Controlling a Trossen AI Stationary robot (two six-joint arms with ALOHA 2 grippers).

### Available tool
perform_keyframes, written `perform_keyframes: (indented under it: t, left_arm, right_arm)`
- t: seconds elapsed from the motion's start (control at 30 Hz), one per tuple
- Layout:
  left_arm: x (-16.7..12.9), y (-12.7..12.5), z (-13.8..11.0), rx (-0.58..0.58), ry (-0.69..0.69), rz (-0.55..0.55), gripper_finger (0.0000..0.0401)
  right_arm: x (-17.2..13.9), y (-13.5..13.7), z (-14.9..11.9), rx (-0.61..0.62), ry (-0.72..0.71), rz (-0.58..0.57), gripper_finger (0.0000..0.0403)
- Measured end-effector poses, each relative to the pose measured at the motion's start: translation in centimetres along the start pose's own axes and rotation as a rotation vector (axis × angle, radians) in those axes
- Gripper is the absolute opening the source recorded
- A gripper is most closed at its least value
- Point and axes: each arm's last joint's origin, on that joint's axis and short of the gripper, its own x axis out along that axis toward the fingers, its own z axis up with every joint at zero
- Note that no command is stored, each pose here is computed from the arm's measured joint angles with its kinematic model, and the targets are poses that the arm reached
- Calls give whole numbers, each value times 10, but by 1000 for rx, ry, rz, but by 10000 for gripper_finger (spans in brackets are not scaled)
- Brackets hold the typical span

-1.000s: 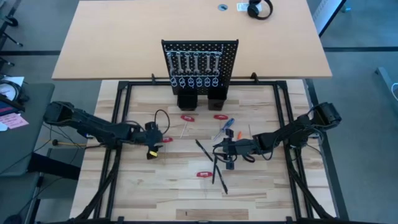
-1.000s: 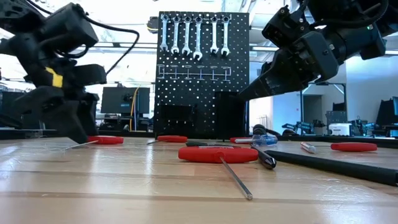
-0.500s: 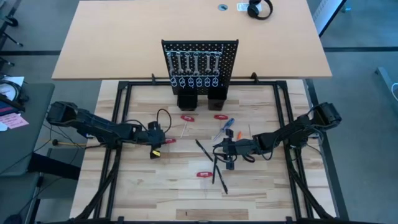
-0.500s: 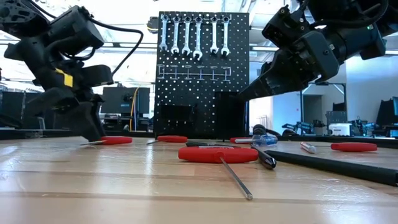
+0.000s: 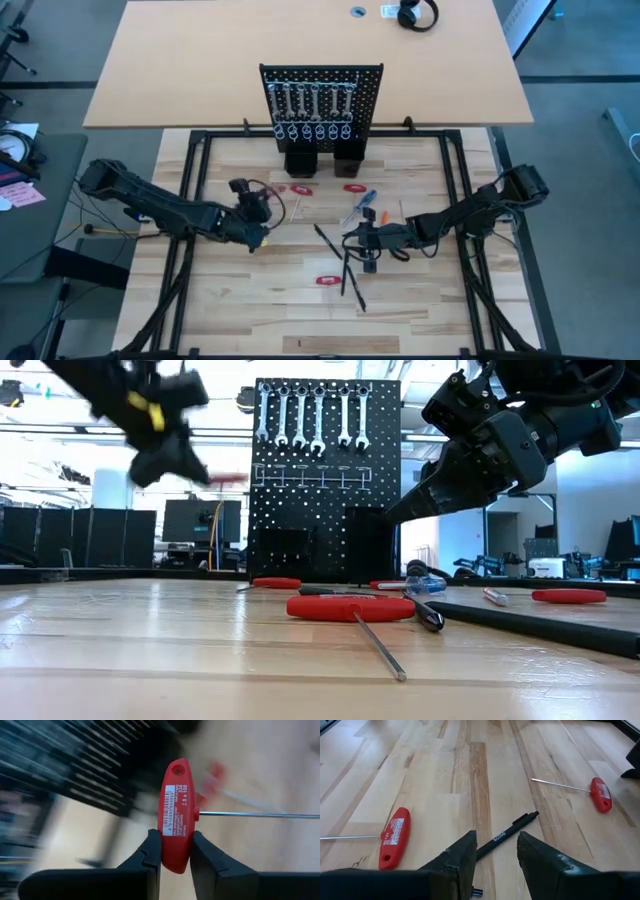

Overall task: Hang tools onto peg board
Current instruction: Hang the allen wrench on the peg board

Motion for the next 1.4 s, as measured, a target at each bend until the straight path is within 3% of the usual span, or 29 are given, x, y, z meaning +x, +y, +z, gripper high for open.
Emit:
perform_keyframes:
  t: [0.1, 0.2, 0.43, 0.6, 0.77, 0.83, 0.97, 1.13, 1.23, 1.4]
  left_arm:
    - [-13, 12, 20, 83, -54, 244, 51]
    - [-19, 27, 35, 176, -17, 466, 51]
    - [6, 61, 51, 340, 187, 564, 51]
    - [23, 80, 48, 375, 299, 599, 51]
    - [20, 85, 47, 262, 255, 596, 51]
    - [14, 85, 47, 224, 190, 513, 51]
    - [1, 90, 54, 138, -28, 216, 51]
    - [-19, 112, 61, -46, -258, 59, 51]
    - [-30, 128, 61, -116, -319, 104, 51]
    - [-34, 147, 65, -63, -187, 390, 51]
  right_arm:
    - [0, 0, -1, 2, 5, 0, 152]
    - [0, 0, -1, 3, 6, -1, 152]
    - [0, 0, 0, 0, 2, 0, 152]
    - [0, -1, 0, -4, -1, -2, 152]
    - [0, 0, 0, -19, 1, -2, 152]
    - [0, 0, 0, -21, 1, 0, 152]
    - [0, 0, -1, -23, 7, -1, 152]
    - [0, 0, -1, -23, 7, -1, 152]
    - [0, 0, -1, -22, 5, 0, 152]
    - [0, 0, 0, -18, -6, 0, 152]
